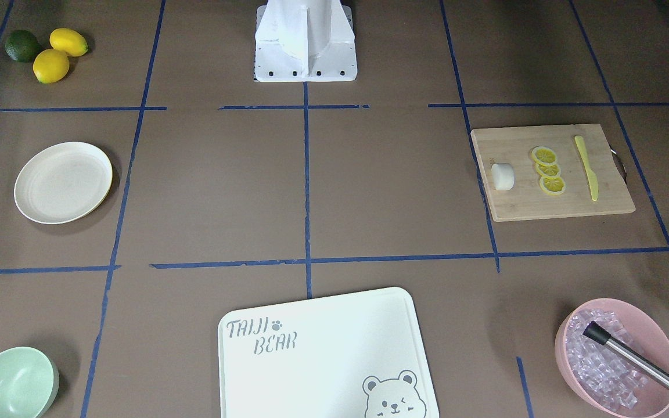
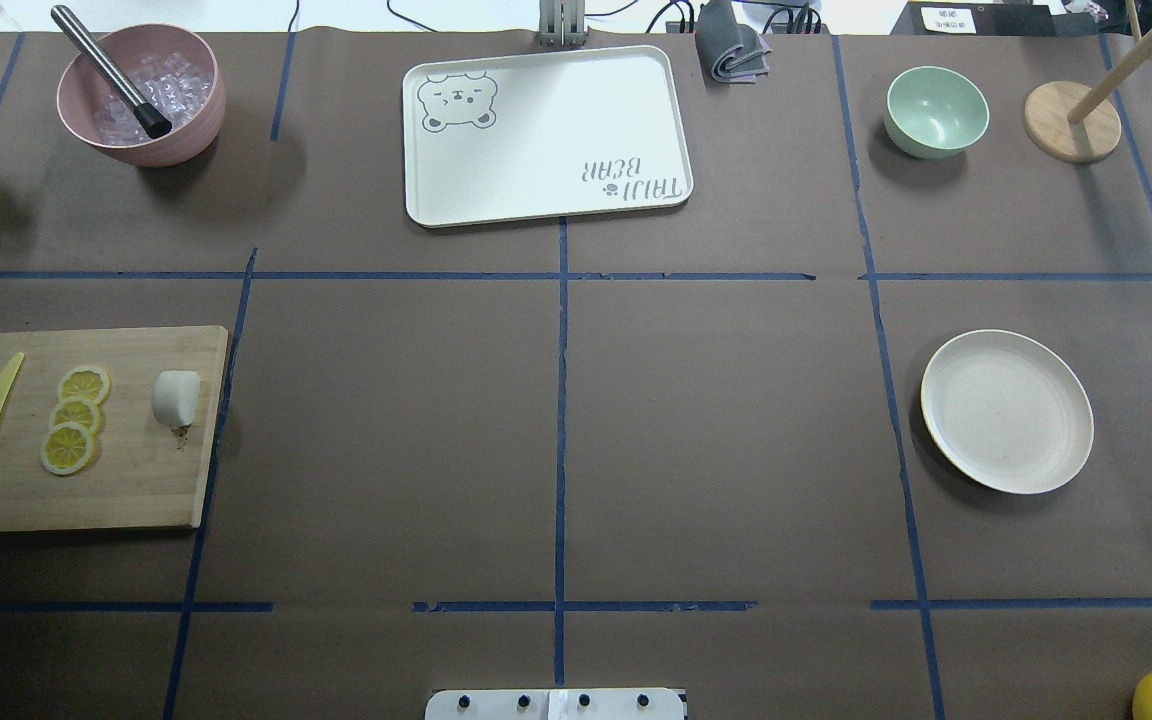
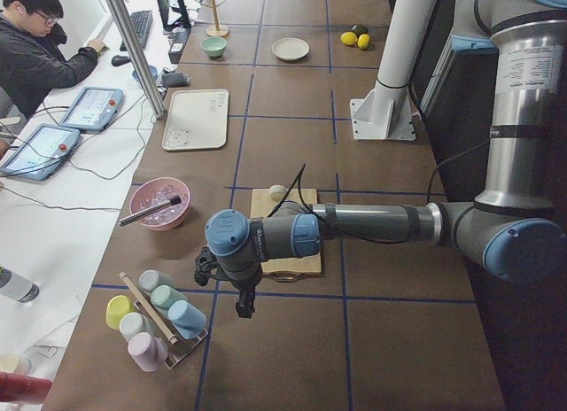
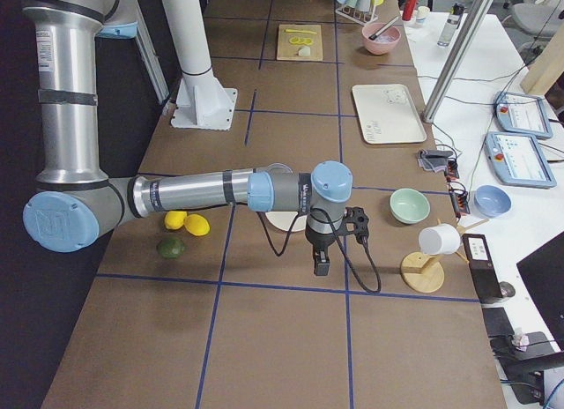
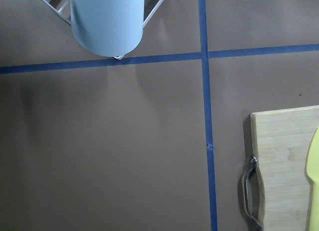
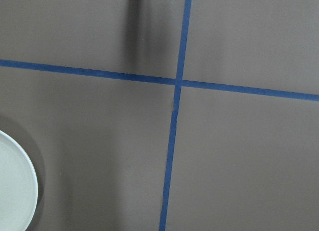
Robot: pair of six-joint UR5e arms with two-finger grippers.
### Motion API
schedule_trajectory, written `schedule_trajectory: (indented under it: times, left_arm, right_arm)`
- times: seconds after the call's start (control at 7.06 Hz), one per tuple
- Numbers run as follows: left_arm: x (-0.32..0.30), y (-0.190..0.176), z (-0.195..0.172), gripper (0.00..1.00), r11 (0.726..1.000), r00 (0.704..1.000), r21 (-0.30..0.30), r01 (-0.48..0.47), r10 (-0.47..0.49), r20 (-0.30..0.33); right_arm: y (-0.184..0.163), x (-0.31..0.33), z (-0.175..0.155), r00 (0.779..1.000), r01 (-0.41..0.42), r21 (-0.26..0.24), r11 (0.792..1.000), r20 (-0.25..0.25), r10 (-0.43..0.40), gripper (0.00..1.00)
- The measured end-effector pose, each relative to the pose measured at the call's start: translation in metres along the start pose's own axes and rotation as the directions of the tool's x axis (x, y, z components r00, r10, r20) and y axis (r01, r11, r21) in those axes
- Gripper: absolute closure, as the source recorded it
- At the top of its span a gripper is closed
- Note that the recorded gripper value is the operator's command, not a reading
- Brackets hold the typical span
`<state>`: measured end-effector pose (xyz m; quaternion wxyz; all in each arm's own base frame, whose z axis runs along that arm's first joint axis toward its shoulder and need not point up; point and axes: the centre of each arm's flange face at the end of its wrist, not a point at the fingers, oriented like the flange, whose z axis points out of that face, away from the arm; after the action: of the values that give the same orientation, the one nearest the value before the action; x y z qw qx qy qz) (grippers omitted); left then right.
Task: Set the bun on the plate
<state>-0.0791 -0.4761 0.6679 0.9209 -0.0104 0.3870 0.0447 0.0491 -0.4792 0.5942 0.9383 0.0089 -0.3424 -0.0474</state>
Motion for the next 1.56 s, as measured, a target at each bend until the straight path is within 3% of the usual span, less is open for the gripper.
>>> schedule_trajectory:
  times: [0.28, 0.71, 1.13, 1.56]
  left_arm:
    - [0.0, 0.0, 0.0, 0.0, 1.0, 1.0, 0.0, 0.0, 0.0, 0.0]
    - [0.003, -0.001, -0.003, 0.0, 1.0, 1.0, 0.008, -0.008, 0.008, 0.001]
    - [0.004, -0.001, -0.004, 0.0, 1.0, 1.0, 0.011, -0.011, 0.011, 0.001]
    - [0.003, -0.002, -0.003, 0.0, 1.0, 1.0, 0.011, -0.012, 0.012, 0.0]
  right_arm:
    - [0.006, -0.001, -0.005, 0.999, -0.003, -0.012, 1.0, -0.035, 0.002, 0.0]
    - [-0.004, -0.018, -0.002, 0.998, 0.046, 0.01, 0.999, -0.043, -0.046, 0.0]
    - [-0.02, -0.078, 0.023, 0.995, 0.084, 0.046, 0.995, 0.05, -0.087, 0.0]
    - [-0.017, -0.167, 0.067, 0.991, 0.016, 0.103, 0.995, 0.134, -0.03, 0.01]
